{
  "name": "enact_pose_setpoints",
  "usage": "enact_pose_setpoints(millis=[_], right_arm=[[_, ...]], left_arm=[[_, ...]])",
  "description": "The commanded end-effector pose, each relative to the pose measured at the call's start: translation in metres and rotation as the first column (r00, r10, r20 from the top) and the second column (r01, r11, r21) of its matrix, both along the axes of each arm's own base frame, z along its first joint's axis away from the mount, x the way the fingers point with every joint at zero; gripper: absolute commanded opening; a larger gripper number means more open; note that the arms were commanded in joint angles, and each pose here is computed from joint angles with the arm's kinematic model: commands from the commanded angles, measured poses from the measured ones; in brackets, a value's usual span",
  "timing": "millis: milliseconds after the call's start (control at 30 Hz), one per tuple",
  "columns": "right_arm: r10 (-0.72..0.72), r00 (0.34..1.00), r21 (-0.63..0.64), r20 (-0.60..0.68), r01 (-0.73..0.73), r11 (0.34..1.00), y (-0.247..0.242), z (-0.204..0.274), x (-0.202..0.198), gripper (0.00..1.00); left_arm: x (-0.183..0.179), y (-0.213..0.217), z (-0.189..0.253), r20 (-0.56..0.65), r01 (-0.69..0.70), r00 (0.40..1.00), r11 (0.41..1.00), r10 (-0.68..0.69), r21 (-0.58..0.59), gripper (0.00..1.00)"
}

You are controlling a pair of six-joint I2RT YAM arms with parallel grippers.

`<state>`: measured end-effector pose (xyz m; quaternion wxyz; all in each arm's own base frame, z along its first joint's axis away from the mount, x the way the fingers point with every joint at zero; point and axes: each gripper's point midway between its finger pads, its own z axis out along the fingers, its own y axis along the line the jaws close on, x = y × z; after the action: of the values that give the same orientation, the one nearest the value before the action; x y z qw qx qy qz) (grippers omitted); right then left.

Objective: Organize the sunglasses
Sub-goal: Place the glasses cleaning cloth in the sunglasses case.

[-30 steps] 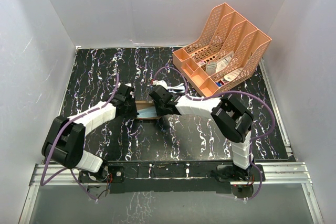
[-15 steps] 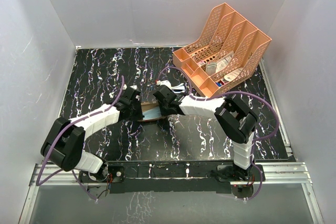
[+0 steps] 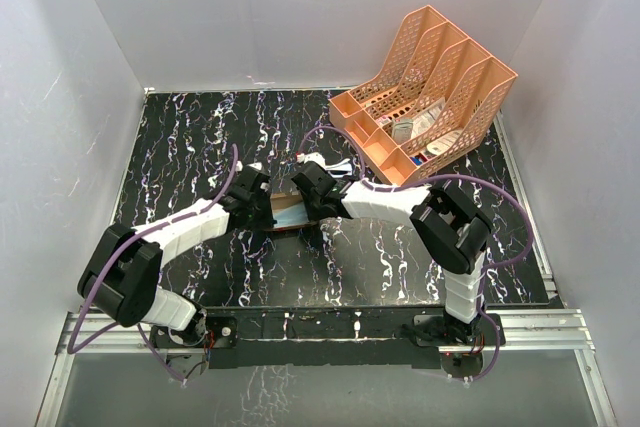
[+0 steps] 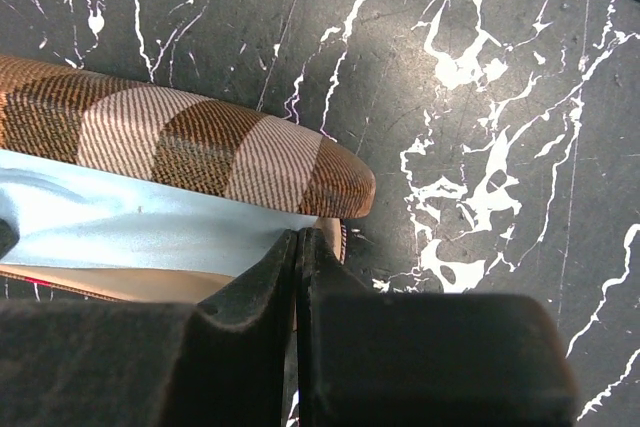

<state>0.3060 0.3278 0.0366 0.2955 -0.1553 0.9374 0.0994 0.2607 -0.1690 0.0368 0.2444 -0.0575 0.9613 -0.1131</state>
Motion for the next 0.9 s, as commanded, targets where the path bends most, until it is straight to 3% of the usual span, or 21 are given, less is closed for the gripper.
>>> enact_pose_setpoints(millis=[0,867], right_arm=[[-0.002,0.997,0.023,0.082,0.000,1.000,0.003,0.035,0.015,0.00],[-0.008,0.988,0.113,0.156,-0.009,0.994,0.031,0.081,0.038,0.00]], left_arm=[[0.001,-0.007,0.009,0.023,-0.003,1.000,1.000,0.003,-0.014,0.00],[0.045,0.002,0.055,0.159,0.028,0.986,0.994,-0.044,0.106,0.00]])
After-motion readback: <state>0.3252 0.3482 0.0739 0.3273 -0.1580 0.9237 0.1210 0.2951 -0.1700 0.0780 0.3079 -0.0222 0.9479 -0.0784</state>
